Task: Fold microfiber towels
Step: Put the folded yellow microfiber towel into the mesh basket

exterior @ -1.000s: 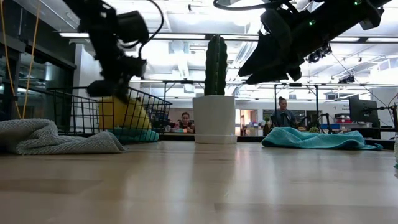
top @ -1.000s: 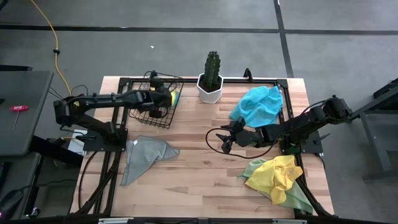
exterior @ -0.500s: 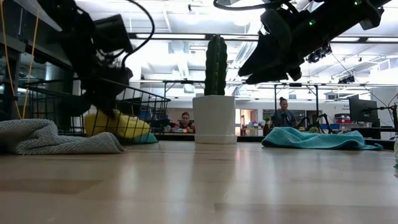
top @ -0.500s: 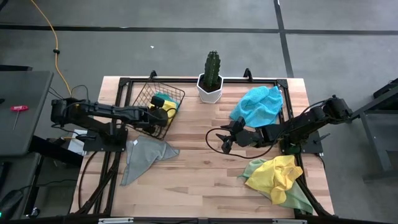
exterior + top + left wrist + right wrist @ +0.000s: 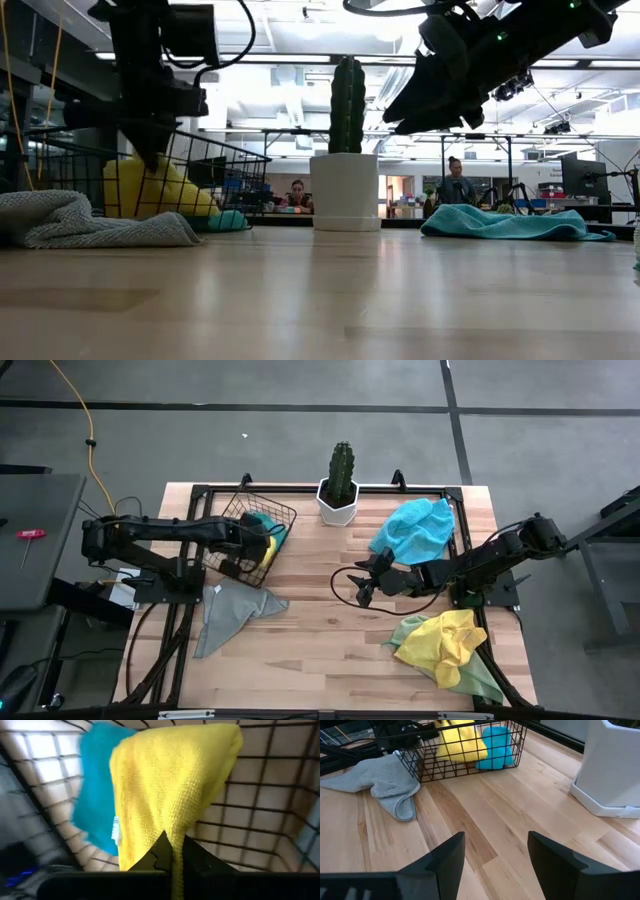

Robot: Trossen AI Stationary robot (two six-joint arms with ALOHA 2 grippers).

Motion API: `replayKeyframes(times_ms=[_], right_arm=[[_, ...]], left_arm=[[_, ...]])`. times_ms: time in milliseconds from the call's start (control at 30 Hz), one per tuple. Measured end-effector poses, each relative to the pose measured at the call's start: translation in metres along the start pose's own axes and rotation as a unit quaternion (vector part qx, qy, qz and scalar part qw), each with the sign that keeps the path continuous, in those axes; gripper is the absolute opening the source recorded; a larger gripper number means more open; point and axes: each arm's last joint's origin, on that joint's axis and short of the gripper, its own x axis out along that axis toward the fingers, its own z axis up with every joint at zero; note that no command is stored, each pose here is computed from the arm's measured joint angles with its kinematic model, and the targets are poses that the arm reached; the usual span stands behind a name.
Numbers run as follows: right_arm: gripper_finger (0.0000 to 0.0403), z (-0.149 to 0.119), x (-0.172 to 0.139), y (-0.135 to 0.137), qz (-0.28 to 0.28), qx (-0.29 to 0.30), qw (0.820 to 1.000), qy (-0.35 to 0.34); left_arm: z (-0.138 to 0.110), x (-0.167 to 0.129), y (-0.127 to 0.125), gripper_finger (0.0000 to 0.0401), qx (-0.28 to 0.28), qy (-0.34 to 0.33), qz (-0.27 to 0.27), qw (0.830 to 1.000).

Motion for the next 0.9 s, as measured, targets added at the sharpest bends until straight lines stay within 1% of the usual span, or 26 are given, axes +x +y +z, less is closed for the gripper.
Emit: replayKeyframes(times_ms=[33,100,200,400,500,633,900], right_arm=[[0.0209,0.0,0.0,0.0,0.0,-0.001,1.0,0.0],[0.0209,0.0,0.0,0.0,0.0,0.0,1.0,0.0],[0.0209,0.0001,0.0,0.0,0.0,-0.001,1.0,0.0],[0.0209,0.0001,0.0,0.0001,0.0,-0.001,1.0,0.0],[0.0209,0.0001,0.0,0.0001,0.0,-0.001,1.0,-0.001],[0.0209,0.0001,0.0,0.0001,0.0,-0.001,1.0,-0.001],[0.0209,0.0001,0.0,0.0001,0.0,-0.001,1.0,-0.001]], left_arm=[[0.0,0.001,-0.0002,0.0,-0.009,-0.011,-0.015,1.0],[0.0004,0.0039,-0.0001,0.0,-0.01,-0.026,-0.026,0.999],[0.0008,0.007,0.0008,0.0,0.001,-0.04,-0.025,0.999],[0.0002,0.0081,0.0012,0.0,0.018,-0.044,-0.029,0.998],[0.0006,0.0088,0.0004,0.0008,0.021,-0.048,-0.037,0.998],[0.0015,0.0082,-0.0004,0.0043,0.025,-0.047,-0.031,0.998],[0.0033,0.005,0.0034,0.0146,-0.001,-0.043,-0.012,0.999]])
